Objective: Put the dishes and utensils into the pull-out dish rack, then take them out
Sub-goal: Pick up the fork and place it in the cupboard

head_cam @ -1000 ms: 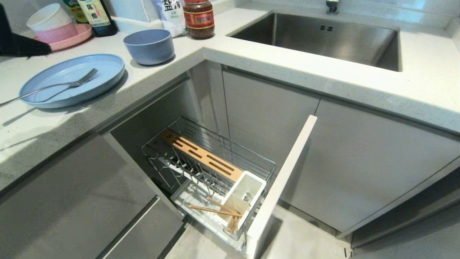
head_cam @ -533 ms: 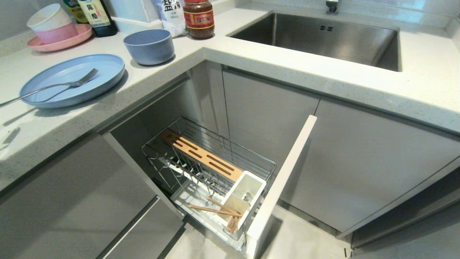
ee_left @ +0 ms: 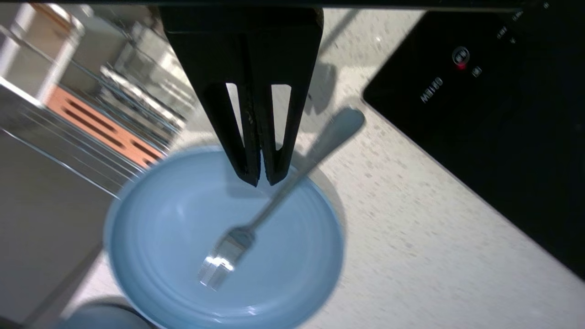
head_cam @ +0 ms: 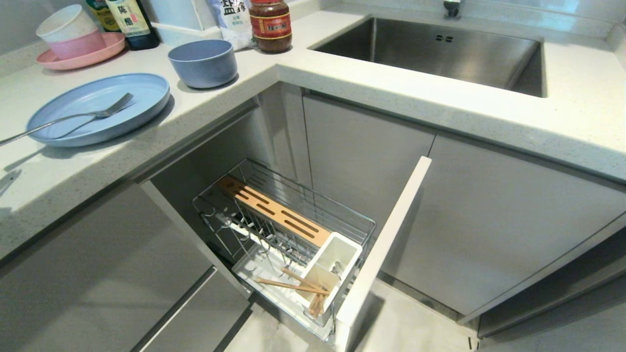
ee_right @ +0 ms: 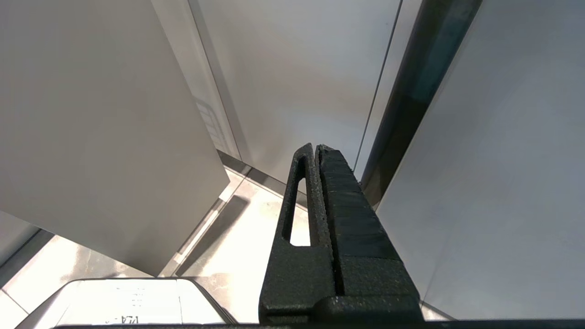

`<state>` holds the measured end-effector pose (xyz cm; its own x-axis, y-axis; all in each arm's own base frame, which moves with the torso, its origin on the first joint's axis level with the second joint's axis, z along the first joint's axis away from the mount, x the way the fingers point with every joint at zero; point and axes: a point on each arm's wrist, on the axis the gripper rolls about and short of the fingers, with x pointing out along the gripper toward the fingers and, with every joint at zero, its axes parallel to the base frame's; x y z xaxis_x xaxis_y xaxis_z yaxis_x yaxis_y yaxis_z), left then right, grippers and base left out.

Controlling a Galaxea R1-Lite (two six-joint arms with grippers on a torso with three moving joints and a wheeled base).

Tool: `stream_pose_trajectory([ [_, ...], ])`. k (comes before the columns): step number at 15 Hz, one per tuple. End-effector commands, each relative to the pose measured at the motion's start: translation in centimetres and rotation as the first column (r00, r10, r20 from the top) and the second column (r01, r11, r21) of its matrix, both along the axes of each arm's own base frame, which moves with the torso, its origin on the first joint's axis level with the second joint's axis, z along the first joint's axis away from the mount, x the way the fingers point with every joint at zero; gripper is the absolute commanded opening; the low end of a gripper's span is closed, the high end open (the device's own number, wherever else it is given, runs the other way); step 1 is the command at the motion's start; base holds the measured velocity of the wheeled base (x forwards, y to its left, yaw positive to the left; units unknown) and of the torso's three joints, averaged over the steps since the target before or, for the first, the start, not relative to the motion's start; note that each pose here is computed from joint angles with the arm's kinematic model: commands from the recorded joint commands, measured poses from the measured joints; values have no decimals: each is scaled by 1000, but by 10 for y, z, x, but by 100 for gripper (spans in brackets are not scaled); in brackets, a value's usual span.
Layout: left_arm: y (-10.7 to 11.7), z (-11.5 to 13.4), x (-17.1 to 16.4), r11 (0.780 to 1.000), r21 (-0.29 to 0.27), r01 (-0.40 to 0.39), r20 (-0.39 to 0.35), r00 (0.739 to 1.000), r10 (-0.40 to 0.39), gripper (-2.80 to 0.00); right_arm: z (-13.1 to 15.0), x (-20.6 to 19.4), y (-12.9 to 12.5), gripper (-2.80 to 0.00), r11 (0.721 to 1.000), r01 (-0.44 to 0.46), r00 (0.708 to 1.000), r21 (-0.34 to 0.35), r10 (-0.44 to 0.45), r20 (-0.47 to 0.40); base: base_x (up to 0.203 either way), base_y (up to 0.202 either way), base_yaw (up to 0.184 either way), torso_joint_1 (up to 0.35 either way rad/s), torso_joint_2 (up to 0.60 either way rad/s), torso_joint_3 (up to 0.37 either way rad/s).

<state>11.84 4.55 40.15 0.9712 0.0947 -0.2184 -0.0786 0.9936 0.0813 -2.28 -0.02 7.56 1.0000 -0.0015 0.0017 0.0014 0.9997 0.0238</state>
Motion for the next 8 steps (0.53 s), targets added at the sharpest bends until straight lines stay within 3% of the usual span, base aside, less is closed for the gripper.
stream_pose_trajectory([
  [1, 6, 2, -5, 997, -56, 60, -95, 993, -65, -280, 0, 0, 0, -280, 1000, 0, 1000, -1, 0, 3, 0, 0, 0, 0, 0, 0],
  [4, 13, 2, -4, 991, -71, 113, -195, 973, -124, -280, 0, 0, 0, -280, 1000, 0, 1000, 0, 0, 3, 0, 0, 0, 0, 0, 0],
  [8, 30, -3, 17, 987, -77, 138, -205, 967, -151, -280, 0, 0, 0, -280, 1000, 0, 1000, 0, 0, 3, 0, 0, 0, 0, 0, 0],
])
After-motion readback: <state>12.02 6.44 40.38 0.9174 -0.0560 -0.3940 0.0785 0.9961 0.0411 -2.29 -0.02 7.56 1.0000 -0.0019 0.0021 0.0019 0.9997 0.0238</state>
